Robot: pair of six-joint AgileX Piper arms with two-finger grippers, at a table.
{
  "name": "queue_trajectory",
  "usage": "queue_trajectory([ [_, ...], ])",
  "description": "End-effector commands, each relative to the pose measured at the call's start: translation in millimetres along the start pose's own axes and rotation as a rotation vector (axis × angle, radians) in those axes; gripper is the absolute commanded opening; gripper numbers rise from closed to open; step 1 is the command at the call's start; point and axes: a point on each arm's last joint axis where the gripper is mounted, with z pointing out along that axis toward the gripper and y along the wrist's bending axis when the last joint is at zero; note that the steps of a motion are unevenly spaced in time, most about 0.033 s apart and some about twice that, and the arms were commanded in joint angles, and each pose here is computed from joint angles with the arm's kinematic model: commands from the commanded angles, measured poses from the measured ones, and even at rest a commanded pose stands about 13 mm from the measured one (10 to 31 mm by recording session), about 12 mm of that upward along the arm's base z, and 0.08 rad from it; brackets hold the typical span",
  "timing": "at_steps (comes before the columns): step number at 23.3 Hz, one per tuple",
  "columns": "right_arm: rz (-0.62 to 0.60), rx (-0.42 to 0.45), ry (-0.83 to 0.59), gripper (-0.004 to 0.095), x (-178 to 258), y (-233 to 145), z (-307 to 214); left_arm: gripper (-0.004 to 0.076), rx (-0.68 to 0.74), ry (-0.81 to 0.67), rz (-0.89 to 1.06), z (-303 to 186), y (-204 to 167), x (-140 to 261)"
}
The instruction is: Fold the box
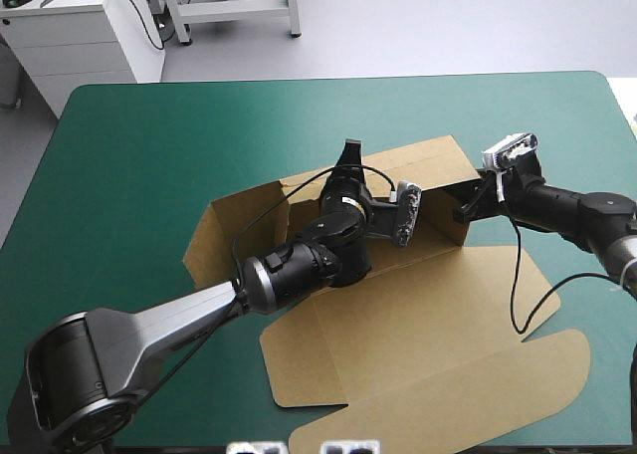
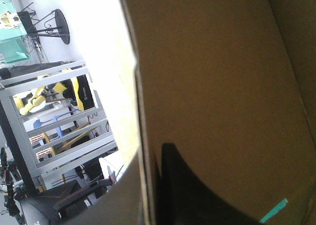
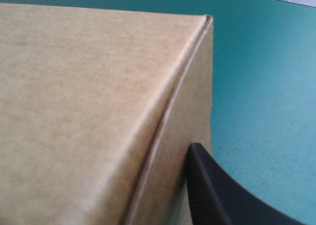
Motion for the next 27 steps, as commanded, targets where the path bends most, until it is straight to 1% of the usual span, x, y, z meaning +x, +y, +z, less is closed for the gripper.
queue_trajectory([
  [1,0.031,-0.019,-0.033,0.0007,-10,1,-3,-0.0008,0.075,-0.123,-0.087,-16,-5,-11],
  [6,0.067,-0.021,-0.021,0.0002,-9,2,-3,-0.0008,0.066,-0.136,-0.138,-16,-3,-13],
  [7,0.089,-0.019,-0.006,0.0002,-8,2,-4,-0.0006,0.059,-0.148,-0.193,-16,-2,-14],
  [8,0.100,-0.016,0.000,0.0002,-7,2,-4,0.0004,0.056,-0.157,-0.207,-16,-2,-14],
  [10,0.134,0.002,0.021,0.0002,-5,0,-4,0.0090,0.041,-0.192,-0.211,-17,0,-17],
  [11,0.172,0.025,0.035,0.0002,-4,-2,-4,0.0202,0.028,-0.226,-0.233,-17,2,-20],
  [12,0.185,0.049,0.060,0.0003,-2,-1,-2,0.0307,0.022,-0.254,-0.286,-18,3,-23],
  [13,0.200,0.067,0.079,0.0003,-1,0,1,0.0384,0.020,-0.278,-0.341,-19,4,-25],
  [14,0.213,0.099,0.104,0.0003,0,2,5,0.0437,0.025,-0.316,-0.417,-22,5,-29],
  [18,0.211,0.133,0.119,0.0002,-1,8,12,0.0438,0.027,-0.361,-0.476,-39,5,-35],
  [22,0.265,0.183,0.102,0.0003,-2,6,12,0.0438,0.035,-0.479,-0.482,-85,-2,-52],
  [24,0.267,0.185,0.101,0.0002,-2,6,12,0.0432,0.029,-0.551,-0.459,-113,-5,-59],
  [26,0.279,0.186,0.101,0.0002,-2,5,12,0.0382,0.025,-0.619,-0.447,-141,-7,-60],
  [27,0.282,0.186,0.101,0.0002,-2,5,12,0.0339,0.021,-0.641,-0.448,-151,-7,-58],
])
